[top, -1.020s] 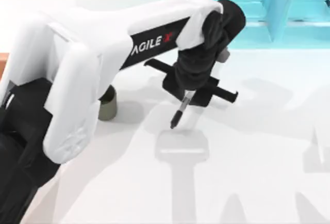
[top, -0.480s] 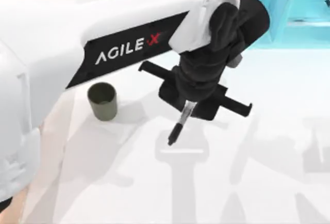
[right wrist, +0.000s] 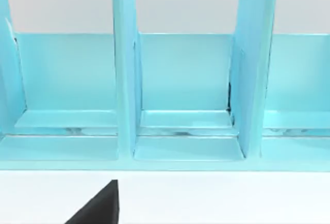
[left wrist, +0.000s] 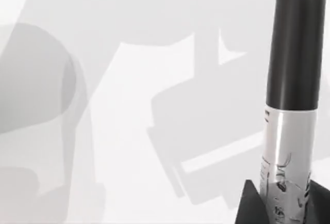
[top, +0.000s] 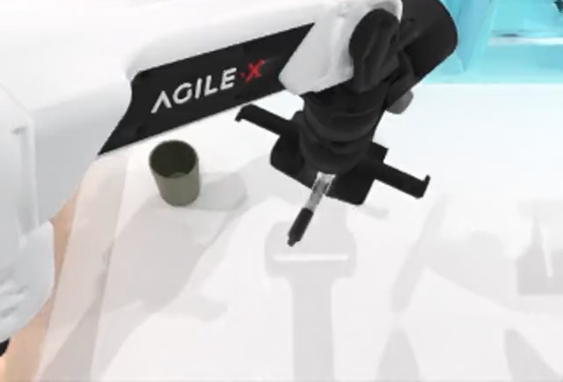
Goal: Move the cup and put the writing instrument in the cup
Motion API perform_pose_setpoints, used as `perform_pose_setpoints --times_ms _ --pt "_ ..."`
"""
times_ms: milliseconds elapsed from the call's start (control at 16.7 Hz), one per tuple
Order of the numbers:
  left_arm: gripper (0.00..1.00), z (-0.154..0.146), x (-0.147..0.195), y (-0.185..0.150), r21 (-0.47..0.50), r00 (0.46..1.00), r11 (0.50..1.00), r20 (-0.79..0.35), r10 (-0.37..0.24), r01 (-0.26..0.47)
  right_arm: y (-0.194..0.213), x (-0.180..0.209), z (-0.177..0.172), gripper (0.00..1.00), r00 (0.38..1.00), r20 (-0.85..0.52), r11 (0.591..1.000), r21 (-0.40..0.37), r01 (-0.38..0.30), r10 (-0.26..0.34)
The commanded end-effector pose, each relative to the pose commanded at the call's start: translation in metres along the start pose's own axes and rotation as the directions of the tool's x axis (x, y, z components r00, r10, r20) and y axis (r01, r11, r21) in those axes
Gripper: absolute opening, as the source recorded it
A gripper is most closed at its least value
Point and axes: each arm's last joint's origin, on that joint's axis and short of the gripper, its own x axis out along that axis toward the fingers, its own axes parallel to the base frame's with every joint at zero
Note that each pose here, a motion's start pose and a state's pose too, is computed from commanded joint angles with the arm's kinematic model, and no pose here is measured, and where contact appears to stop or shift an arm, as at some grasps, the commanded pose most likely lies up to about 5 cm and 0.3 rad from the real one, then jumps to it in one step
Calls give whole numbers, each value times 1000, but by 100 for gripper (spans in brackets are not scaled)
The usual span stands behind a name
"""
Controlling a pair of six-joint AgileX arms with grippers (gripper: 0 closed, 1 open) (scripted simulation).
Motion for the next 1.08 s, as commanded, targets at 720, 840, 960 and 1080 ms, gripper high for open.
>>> perform_pose_setpoints --times_ms 720,840,960,1080 --pt "0 -39 55 68 -99 878 990 478 -39 98 0 0 0 100 1000 0 1000 0 0 0" --pt "0 -57 67 83 -108 829 989 559 -28 106 0 0 0 100 1000 0 1000 0 0 0" --pt "0 -78 75 98 -115 766 987 642 -11 111 0 0 0 100 1000 0 1000 0 0 0" --pt "0 -99 77 112 -121 687 986 727 10 114 0 0 0 100 1000 0 1000 0 0 0"
